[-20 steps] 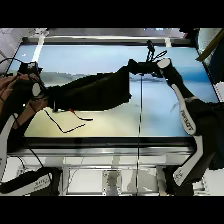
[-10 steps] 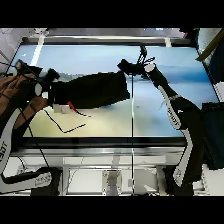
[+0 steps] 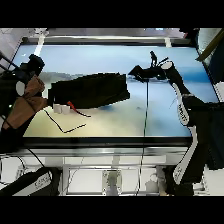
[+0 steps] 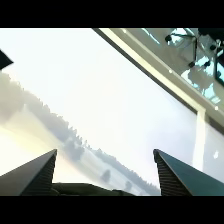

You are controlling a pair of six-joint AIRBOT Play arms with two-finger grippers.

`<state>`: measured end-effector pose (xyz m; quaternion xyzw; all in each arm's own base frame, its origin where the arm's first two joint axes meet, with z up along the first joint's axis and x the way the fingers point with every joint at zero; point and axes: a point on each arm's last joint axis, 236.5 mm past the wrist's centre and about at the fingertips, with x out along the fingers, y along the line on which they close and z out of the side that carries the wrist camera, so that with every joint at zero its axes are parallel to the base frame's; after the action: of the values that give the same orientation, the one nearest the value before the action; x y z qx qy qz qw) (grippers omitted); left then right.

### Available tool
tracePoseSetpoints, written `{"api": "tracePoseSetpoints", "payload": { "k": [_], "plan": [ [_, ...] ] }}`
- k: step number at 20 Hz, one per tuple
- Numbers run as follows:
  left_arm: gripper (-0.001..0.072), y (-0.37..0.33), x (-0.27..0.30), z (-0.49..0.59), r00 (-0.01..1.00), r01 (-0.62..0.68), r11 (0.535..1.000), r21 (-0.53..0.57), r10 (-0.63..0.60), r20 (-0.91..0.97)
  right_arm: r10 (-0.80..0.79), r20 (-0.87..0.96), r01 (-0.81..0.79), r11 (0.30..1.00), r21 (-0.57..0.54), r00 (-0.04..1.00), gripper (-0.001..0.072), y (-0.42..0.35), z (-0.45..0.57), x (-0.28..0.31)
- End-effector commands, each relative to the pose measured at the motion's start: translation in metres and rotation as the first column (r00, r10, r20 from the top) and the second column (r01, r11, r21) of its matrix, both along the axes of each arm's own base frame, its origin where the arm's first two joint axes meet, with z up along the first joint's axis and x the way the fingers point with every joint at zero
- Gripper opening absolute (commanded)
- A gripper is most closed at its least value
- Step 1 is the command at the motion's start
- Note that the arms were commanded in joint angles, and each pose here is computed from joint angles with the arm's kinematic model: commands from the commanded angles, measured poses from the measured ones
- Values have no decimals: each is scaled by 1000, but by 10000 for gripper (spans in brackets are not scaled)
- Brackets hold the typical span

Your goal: Fold the clothes and pants, and hang the long-sleeved shirts on hangers.

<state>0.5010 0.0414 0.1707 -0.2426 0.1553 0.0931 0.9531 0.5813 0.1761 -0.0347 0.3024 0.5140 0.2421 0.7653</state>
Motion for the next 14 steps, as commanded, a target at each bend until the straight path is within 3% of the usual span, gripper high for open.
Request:
{"api": "tracePoseSetpoints", "payload": {
  "k": [1, 6, 14],
  "plan": [
    [694, -19, -17, 12, 995, 98, 980, 171, -91, -48, 92, -107, -95, 995, -20, 990, 610, -8, -21, -30],
    [694, -45, -24, 2, 982, 169, 966, 194, -150, -110, 112, -158, -115, 993, -14, 981, 610, 7, -47, -37],
    [693, -48, -26, -2, 980, 178, 965, 192, -155, -126, 172, -194, -175, 985, 1, 966, 608, 62, -73, -54]
  ]
}}
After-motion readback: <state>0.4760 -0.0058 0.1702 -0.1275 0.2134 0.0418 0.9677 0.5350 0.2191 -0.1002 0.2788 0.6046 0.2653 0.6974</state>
